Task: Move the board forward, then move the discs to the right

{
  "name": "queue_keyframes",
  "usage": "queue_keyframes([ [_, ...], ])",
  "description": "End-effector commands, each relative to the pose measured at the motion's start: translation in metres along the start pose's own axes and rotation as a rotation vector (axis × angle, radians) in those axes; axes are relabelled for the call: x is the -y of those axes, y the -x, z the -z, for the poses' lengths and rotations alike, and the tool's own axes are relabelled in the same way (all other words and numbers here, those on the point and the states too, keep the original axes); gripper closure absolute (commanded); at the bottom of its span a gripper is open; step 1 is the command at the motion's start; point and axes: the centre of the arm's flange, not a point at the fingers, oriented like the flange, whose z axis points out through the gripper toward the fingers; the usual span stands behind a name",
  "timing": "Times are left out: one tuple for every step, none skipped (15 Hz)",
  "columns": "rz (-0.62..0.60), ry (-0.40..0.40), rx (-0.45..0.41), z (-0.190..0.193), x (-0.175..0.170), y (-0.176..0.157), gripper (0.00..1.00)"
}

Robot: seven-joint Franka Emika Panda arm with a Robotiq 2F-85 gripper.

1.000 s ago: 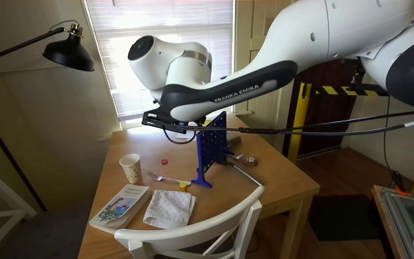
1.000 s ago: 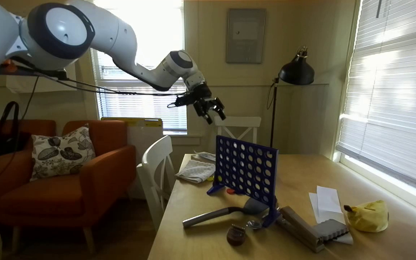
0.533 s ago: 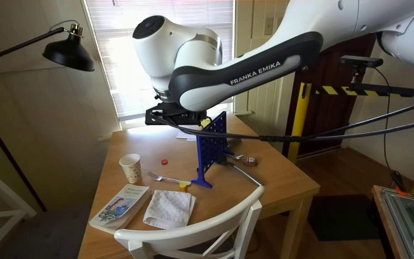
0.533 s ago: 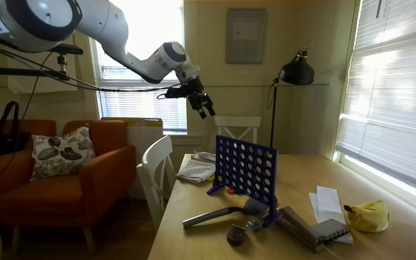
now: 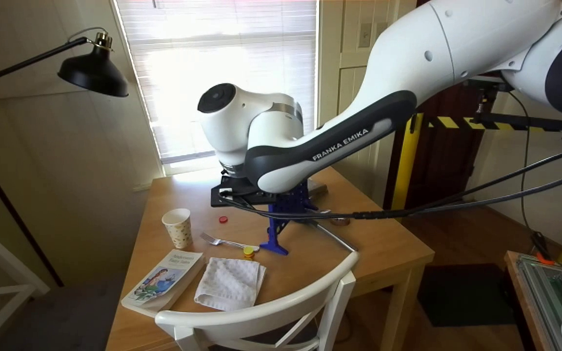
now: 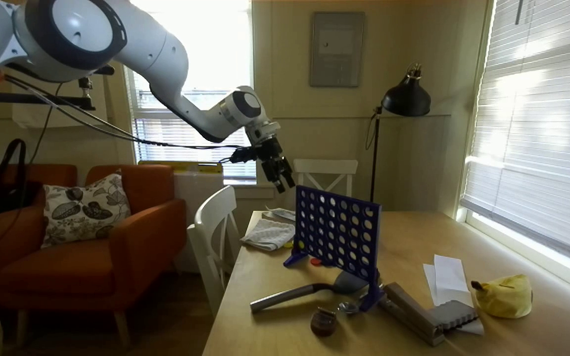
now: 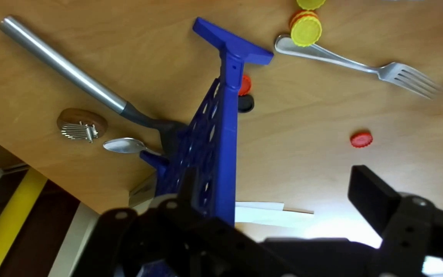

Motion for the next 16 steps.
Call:
queue_keyframes([
  [0.018, -0.058, 0.085, -0.028, 0.004, 0.01, 0.0],
  [0.052, -0.058, 0.121, -0.033, 0.004, 0.011, 0.0],
  [0.018, -0.034, 0.05, -0.024, 0.006, 0.011, 0.0],
  [0.031, -0.038, 0.07, -0.03, 0.006, 0.013, 0.0],
  [0.037, -0.041, 0.08, -0.033, 0.006, 0.014, 0.0],
  [0.039, -0.042, 0.083, -0.034, 0.006, 0.013, 0.0],
  [0.04, -0.043, 0.085, -0.034, 0.006, 0.012, 0.0],
  [0.019, -0.03, 0.101, -0.042, 0.012, 0.011, 0.0],
  [0.009, -0.027, 0.103, -0.047, 0.016, 0.011, 0.0],
  [-0.007, -0.026, 0.122, -0.054, 0.021, 0.011, 0.0],
  [-0.021, -0.018, 0.133, -0.06, 0.025, 0.012, 0.0],
  [-0.031, -0.011, 0.147, -0.068, 0.028, 0.014, 0.0],
  [-0.038, -0.005, 0.163, -0.073, 0.031, 0.017, 0.0],
  [-0.05, -0.005, 0.174, -0.079, 0.035, 0.019, 0.0],
  [-0.06, -0.002, 0.194, -0.084, 0.039, 0.021, 0.0],
  [-0.069, -0.004, 0.21, -0.089, 0.043, 0.023, 0.0],
])
